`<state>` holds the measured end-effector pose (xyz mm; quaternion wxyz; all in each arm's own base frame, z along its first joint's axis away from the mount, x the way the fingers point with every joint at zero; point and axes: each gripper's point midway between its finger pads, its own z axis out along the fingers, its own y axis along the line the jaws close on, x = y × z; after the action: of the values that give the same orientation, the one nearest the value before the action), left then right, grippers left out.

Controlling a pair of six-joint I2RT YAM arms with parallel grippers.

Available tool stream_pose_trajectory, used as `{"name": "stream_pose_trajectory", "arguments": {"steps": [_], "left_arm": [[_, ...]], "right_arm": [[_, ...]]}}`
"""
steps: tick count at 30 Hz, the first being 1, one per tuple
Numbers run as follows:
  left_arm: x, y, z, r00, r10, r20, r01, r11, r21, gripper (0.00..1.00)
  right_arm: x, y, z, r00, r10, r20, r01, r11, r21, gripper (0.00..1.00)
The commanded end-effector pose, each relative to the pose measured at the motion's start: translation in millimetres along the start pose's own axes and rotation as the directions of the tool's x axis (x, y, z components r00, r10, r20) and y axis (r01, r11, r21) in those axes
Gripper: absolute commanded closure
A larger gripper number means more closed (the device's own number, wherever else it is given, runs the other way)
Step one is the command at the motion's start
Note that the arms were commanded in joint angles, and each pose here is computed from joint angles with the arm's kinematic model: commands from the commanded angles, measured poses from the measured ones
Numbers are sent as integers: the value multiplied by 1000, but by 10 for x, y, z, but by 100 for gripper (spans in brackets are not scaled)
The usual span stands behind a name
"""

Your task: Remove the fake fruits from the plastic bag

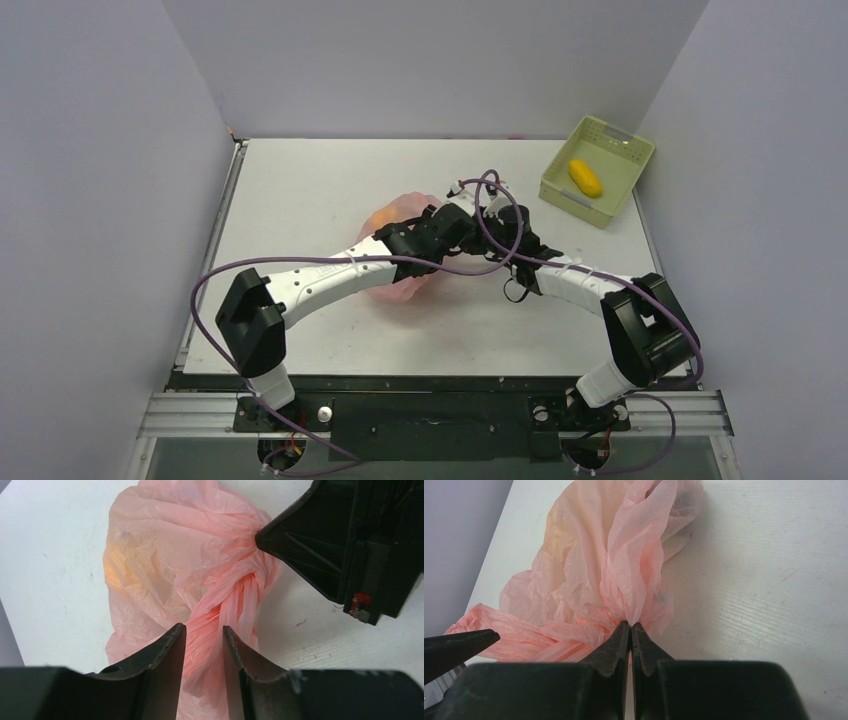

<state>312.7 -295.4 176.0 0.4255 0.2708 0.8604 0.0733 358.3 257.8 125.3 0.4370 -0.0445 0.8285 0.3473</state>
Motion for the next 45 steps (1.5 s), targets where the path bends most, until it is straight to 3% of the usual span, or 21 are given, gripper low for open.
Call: {"name": "stream_pose_trajectory", "arguments": {"steps": [1, 8, 12, 15, 17, 19, 25, 31, 35, 41, 45], "left_arm": [[133, -192, -18, 1000, 8, -28, -5, 995, 97, 66], [221, -199, -174, 985, -168, 35, 157, 965, 208, 58], [271, -173, -137, 983, -180, 45, 168, 965, 204, 62], [220, -102, -145, 980, -191, 60, 178, 968, 176, 87], [208, -34, -189, 973, -217, 74, 203, 966, 158, 98], [221, 23, -266, 959, -267, 93, 250, 955, 161, 100], [441, -18, -513, 862, -491, 127, 421, 831, 363, 100], [901, 117, -653, 754, -651, 84, 557, 702, 444, 100], [1124, 151, -740, 722, -691, 39, 604, 656, 452, 100], [1180, 118, -934, 660, -752, 14, 630, 563, 535, 100], [1144, 147, -985, 608, -793, 20, 651, 513, 559, 100]], "right_arm": [[-307, 267, -13, 993, -50, 105, 61, 993, -101, 100], [-298, 266, -4, 993, -51, 102, 62, 993, -102, 100], [-307, 290, -11, 993, -53, 105, 64, 992, -106, 100], [-293, 327, 10, 993, -59, 99, 70, 991, -111, 100], [-257, 333, 42, 995, -58, 84, 68, 991, -116, 100], [-232, 376, 69, 996, -56, 67, 65, 988, -141, 100], [-183, 440, 155, 997, 73, -23, -76, 968, -240, 100], [-176, 299, 271, 955, 275, -106, -294, 913, -281, 100], [-191, 316, 322, 954, 271, -127, -295, 924, -243, 100], [-42, 110, 336, 955, 233, -185, -248, 967, -59, 100], [-9, 110, 224, 959, 204, -199, -209, 978, -5, 72]]}}
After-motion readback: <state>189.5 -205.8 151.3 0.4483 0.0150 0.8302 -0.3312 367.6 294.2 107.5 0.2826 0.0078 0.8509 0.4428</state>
